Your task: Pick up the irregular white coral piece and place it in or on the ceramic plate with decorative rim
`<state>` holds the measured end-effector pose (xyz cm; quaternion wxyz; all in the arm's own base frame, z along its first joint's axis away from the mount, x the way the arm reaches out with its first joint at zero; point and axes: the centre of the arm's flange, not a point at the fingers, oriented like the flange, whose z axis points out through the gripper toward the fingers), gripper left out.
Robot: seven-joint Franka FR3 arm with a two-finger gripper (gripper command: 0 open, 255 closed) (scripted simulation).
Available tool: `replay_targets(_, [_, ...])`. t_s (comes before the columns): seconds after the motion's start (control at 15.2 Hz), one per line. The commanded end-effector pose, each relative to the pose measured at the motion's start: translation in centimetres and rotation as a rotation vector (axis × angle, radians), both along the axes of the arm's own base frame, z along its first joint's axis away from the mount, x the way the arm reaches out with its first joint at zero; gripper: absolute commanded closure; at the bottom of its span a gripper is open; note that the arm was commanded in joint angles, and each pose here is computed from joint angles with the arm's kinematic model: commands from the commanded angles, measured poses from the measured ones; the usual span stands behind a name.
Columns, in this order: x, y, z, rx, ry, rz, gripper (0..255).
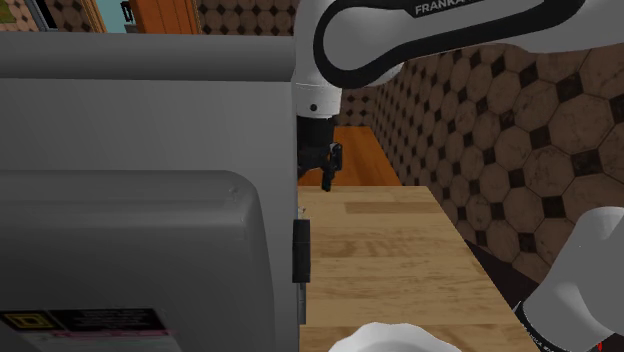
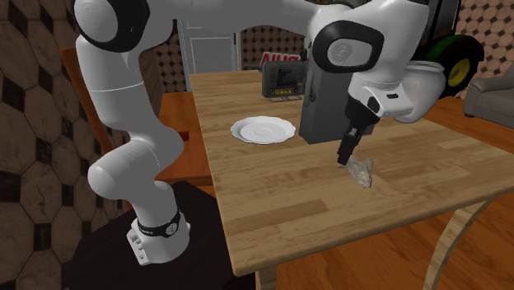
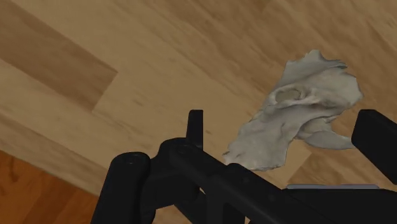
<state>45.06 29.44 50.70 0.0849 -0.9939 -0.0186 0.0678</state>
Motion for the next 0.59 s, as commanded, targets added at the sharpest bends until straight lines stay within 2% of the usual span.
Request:
replay_targets(0.0, [0.7,0.1,-1.4,0.053,0.048,0.059,0])
replay_targets(0.53, [0.0,0.9,-4.8,0.053,0.048,0.059,0])
